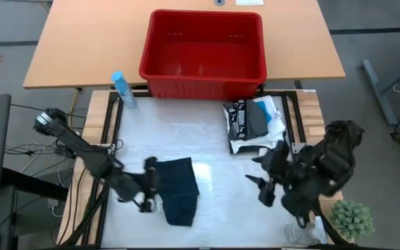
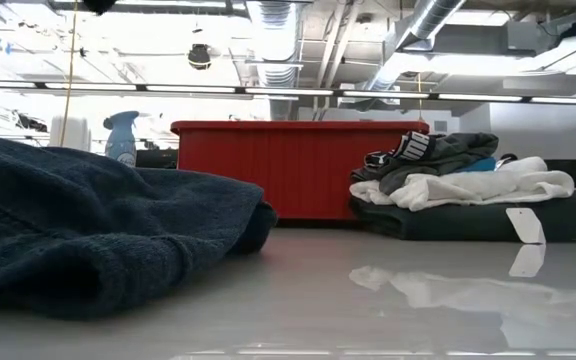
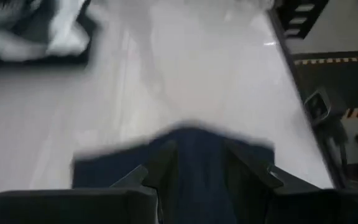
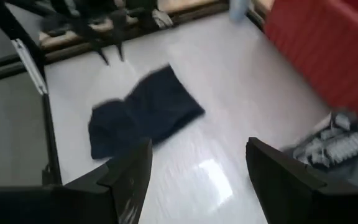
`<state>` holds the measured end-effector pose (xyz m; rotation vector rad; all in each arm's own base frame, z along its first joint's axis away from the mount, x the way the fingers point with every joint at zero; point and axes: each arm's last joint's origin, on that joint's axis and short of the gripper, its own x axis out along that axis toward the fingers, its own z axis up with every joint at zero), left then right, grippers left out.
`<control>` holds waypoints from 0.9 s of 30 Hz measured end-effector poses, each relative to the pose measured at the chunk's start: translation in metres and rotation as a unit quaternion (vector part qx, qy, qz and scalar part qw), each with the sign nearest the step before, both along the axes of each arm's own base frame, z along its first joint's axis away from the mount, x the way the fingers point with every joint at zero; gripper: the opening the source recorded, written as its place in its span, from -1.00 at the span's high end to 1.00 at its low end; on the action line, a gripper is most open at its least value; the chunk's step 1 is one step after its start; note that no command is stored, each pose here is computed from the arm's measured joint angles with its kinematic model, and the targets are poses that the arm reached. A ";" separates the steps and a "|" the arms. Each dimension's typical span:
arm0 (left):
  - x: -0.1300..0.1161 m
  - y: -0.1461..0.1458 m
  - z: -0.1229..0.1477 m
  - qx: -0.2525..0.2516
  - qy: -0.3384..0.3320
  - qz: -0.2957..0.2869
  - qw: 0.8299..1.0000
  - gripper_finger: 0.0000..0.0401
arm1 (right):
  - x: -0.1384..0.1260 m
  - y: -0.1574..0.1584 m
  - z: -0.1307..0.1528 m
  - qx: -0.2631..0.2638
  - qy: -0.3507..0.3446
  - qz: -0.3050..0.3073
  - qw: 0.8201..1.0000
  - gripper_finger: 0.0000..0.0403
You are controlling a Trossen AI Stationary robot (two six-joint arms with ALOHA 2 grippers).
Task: Fold laundry
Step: Fold the black shorts
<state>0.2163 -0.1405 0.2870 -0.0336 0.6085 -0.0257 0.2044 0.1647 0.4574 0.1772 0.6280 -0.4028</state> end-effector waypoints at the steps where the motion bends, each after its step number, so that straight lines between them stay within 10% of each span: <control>1: 0.011 -0.006 0.001 0.010 -0.007 -0.012 1.000 0.45 | -0.006 0.003 -0.008 0.004 0.002 -0.007 1.000 -0.40; 8: 0.073 -0.051 -0.006 0.109 0.058 -0.080 0.989 0.45 | -0.037 0.009 -0.057 0.025 0.022 -0.039 0.999 -0.40; 19: 0.135 -0.115 -0.052 0.044 0.158 -0.114 0.980 0.45 | -0.088 0.028 -0.092 0.059 0.028 -0.008 0.998 -0.40; 27: 0.131 -0.126 -0.063 0.048 0.173 -0.101 0.979 0.45 | -0.103 0.036 -0.104 0.068 0.016 -0.004 0.998 -0.40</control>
